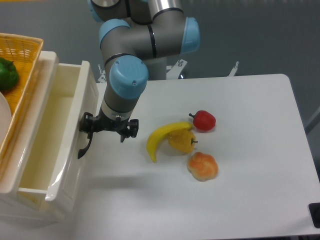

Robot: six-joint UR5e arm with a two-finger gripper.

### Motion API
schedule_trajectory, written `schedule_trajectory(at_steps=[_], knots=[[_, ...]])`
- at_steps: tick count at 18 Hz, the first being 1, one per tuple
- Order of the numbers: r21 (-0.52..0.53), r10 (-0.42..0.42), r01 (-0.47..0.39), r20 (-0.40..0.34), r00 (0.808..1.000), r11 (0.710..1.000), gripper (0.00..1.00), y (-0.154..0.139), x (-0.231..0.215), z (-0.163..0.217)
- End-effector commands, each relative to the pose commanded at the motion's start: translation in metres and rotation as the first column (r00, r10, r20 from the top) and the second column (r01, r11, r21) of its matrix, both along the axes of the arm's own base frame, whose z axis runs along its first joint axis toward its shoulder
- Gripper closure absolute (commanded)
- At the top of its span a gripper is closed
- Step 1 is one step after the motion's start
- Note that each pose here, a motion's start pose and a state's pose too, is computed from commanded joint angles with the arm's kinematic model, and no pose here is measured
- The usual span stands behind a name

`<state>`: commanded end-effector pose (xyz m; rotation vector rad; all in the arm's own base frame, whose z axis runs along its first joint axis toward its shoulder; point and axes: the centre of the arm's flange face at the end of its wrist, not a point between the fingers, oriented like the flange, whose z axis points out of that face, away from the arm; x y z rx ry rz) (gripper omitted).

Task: Slide open the top white drawer
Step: 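Pull the handle away from the cabinet, sliding the drawer out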

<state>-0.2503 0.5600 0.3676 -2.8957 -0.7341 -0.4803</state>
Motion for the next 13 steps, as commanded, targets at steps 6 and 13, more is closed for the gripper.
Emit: schedule_trajectory(at_steps=[6,13], knots=[[0.011,0.011,-0.011,-0.009,1.0,1.0,0.0,0.0,-0.008,0.007],[-0.025,-0.003,0.002,-0.063,0.998,1.0,0.0,-0.003,-0.018,0.006]])
